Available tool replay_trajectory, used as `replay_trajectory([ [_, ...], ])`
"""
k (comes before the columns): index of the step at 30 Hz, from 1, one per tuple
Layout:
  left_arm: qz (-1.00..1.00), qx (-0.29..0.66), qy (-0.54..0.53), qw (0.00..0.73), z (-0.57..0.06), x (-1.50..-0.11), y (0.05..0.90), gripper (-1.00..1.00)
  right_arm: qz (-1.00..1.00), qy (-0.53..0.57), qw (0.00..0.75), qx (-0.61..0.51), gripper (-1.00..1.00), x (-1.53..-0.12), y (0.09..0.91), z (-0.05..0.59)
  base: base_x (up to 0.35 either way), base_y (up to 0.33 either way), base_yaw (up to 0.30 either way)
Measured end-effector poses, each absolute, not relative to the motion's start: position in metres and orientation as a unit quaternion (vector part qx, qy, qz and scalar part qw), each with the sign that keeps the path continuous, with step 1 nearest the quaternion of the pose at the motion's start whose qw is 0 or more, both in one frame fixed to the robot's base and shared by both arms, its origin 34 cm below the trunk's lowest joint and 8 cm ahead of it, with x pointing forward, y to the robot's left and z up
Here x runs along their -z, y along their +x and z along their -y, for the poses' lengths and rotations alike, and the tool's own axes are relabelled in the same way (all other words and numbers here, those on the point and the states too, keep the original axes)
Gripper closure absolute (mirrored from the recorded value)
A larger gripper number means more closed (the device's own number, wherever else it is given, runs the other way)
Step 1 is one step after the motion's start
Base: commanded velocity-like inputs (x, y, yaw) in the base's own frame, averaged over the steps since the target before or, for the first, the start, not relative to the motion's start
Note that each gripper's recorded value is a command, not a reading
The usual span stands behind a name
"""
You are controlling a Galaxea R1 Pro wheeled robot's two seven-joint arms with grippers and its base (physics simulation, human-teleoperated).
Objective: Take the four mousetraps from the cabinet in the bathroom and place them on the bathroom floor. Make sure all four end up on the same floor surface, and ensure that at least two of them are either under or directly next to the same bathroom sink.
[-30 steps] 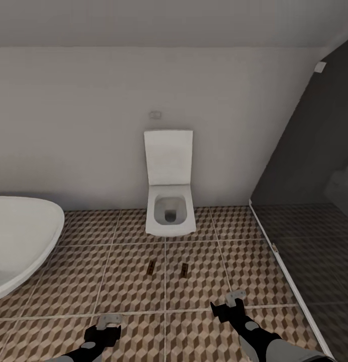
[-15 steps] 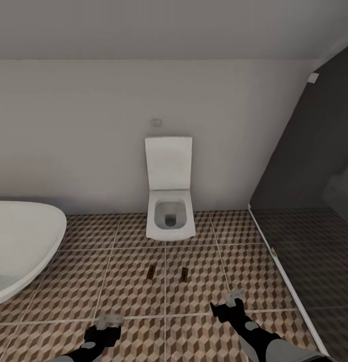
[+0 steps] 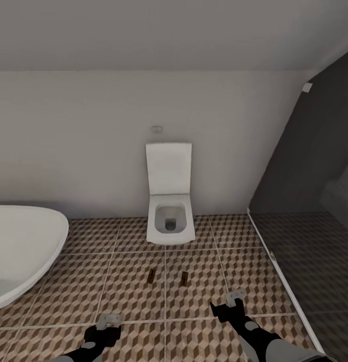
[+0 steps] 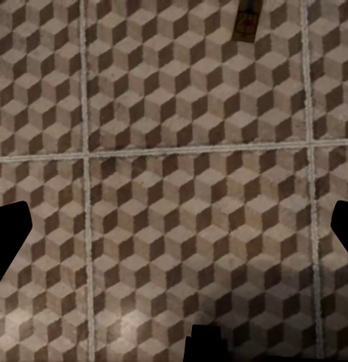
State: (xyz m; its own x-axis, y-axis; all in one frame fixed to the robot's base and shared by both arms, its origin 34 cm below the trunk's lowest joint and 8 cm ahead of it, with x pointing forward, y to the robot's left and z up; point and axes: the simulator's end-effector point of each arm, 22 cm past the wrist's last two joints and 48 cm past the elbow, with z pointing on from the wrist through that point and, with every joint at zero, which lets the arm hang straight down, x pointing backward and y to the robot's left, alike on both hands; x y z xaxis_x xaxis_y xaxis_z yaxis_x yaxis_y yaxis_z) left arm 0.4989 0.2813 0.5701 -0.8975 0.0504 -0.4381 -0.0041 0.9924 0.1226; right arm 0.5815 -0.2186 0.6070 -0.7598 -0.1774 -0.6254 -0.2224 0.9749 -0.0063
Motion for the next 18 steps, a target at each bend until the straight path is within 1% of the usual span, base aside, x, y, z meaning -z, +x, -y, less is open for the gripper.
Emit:
replay_trajectory([
  [18,-0.969,-0.061,0.011,0.24,-0.281,-0.601,0.505,-1.0,-0.933,-0.107,0.343,-0.032,-1.0,-0.64,0.586,0.219,0.0,0.0,0.0],
])
